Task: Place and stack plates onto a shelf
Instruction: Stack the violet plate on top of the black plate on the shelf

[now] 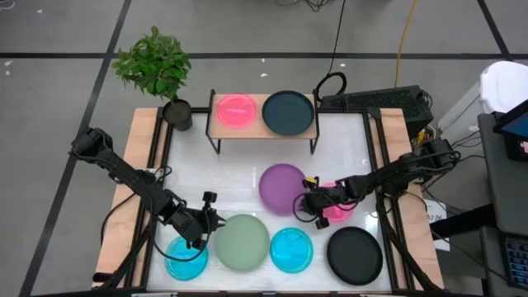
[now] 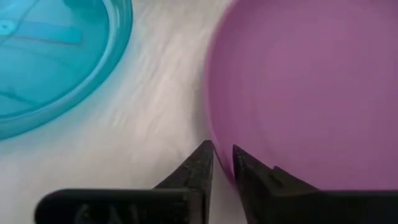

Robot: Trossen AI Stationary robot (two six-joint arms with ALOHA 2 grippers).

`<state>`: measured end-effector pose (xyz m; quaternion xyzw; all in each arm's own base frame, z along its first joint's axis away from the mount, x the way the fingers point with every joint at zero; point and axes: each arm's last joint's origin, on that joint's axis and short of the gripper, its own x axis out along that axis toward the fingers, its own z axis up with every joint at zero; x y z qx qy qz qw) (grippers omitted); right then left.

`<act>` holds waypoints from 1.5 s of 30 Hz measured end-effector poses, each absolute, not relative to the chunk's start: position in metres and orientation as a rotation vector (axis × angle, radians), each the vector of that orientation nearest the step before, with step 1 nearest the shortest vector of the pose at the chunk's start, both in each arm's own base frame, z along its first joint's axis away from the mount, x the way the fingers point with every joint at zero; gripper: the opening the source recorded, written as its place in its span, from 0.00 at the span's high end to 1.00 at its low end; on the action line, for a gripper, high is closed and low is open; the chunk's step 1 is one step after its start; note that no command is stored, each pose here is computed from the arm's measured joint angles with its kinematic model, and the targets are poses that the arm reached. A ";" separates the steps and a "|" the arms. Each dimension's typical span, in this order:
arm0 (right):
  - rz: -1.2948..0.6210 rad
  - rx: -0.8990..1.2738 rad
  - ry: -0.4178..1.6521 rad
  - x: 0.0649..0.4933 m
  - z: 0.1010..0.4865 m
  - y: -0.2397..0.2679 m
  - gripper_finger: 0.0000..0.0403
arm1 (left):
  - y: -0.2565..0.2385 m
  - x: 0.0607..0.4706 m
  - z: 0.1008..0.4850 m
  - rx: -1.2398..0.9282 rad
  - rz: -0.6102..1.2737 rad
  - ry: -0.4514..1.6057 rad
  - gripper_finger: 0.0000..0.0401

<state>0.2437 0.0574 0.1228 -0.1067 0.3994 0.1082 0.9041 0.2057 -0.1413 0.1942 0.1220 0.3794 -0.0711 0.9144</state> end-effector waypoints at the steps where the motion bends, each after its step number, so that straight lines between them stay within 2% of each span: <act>1: 0.224 -0.228 0.824 0.244 0.123 0.057 0.90 | -0.141 0.206 0.194 0.252 -0.147 0.781 0.84; 8: 0.227 -0.279 0.817 0.245 0.123 0.051 0.99 | -0.141 0.206 0.194 0.248 -0.144 0.781 0.84; 21: 0.252 -0.325 0.818 0.251 0.131 0.057 1.00 | -0.139 0.208 0.195 0.222 -0.131 0.772 0.84; 31: 0.246 -0.339 0.818 0.277 0.172 0.069 1.00 | -0.139 0.208 0.195 0.212 -0.127 0.773 0.84; 45: 0.143 -0.445 0.859 0.297 0.240 0.082 1.00 | -0.141 0.207 0.195 0.204 -0.130 0.773 0.84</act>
